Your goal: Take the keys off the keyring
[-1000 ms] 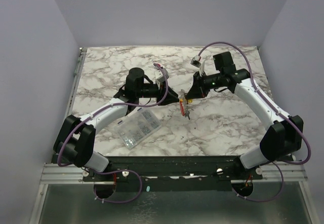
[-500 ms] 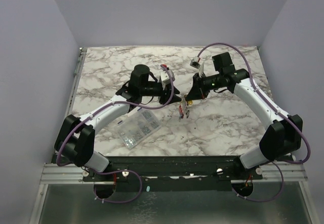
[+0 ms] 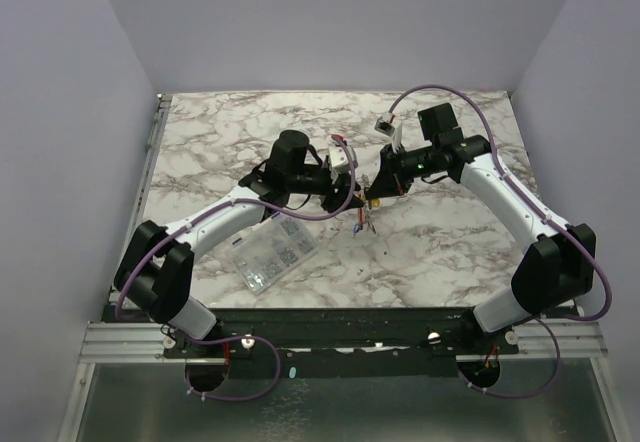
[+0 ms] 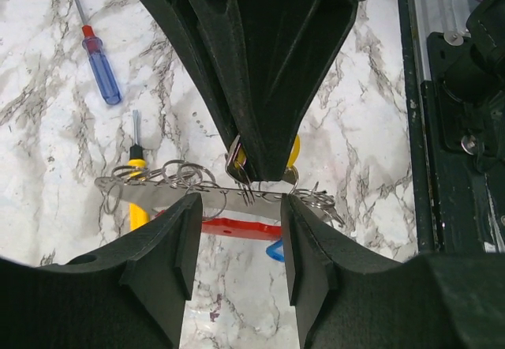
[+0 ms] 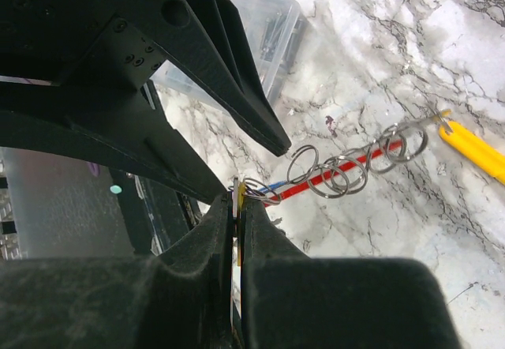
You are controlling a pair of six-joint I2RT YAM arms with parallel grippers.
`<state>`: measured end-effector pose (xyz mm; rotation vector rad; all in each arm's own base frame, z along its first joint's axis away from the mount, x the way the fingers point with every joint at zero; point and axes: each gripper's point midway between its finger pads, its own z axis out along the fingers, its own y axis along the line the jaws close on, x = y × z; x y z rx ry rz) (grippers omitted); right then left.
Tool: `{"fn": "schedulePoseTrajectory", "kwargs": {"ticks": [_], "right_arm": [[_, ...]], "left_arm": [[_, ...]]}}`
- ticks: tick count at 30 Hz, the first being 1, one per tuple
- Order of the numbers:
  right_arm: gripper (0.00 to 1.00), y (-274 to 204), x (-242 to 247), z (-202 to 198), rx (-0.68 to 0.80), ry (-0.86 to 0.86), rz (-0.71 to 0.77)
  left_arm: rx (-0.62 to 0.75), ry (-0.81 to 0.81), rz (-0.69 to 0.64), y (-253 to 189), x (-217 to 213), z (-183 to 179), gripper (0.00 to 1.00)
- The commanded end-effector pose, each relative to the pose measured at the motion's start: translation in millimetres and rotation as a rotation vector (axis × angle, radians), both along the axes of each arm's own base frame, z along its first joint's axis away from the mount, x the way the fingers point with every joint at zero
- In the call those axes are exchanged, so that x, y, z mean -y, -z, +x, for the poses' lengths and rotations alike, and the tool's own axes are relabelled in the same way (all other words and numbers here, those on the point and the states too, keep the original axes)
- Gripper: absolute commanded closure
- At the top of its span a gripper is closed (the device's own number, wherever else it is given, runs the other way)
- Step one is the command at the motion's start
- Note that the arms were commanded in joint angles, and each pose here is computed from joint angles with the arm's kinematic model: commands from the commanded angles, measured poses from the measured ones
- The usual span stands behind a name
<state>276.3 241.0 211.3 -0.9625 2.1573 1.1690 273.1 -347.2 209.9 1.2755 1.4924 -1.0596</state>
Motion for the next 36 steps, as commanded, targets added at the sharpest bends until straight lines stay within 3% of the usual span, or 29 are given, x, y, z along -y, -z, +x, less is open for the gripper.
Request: {"fn": "schedulePoseTrajectory", "kwargs": {"ticks": [1, 8, 14, 16, 36], "right_arm": [[0.99, -13.0, -4.2, 1.5, 0.01, -0.012, 0.037], [0.99, -13.1, -4.3, -1.7, 0.008, -0.018, 0.041], [0.99, -16.4, -3.4, -3.6, 0.015, -0.022, 0.039], [0.99, -16.5, -2.5, -3.7, 0.019, -0.02, 0.035], [0.99, 19.8, 15.4, 16.1, 0.015, 0.044, -0.102]], "left_arm": [[0.033, -0.022, 0.01, -4.0, 6.3, 8.8, 0.52], [0.031, -0.014, 0.014, -2.0, 10.5, 7.6, 0.63], [0.02, -0.014, 0.013, -1.6, 10.0, 6.1, 0.87], [0.014, -0.014, 0.009, -3.3, 9.2, 5.9, 1.0], [-0.07, -0.017, -0.145, -40.0, -14.2, 8.9, 1.0]]}}
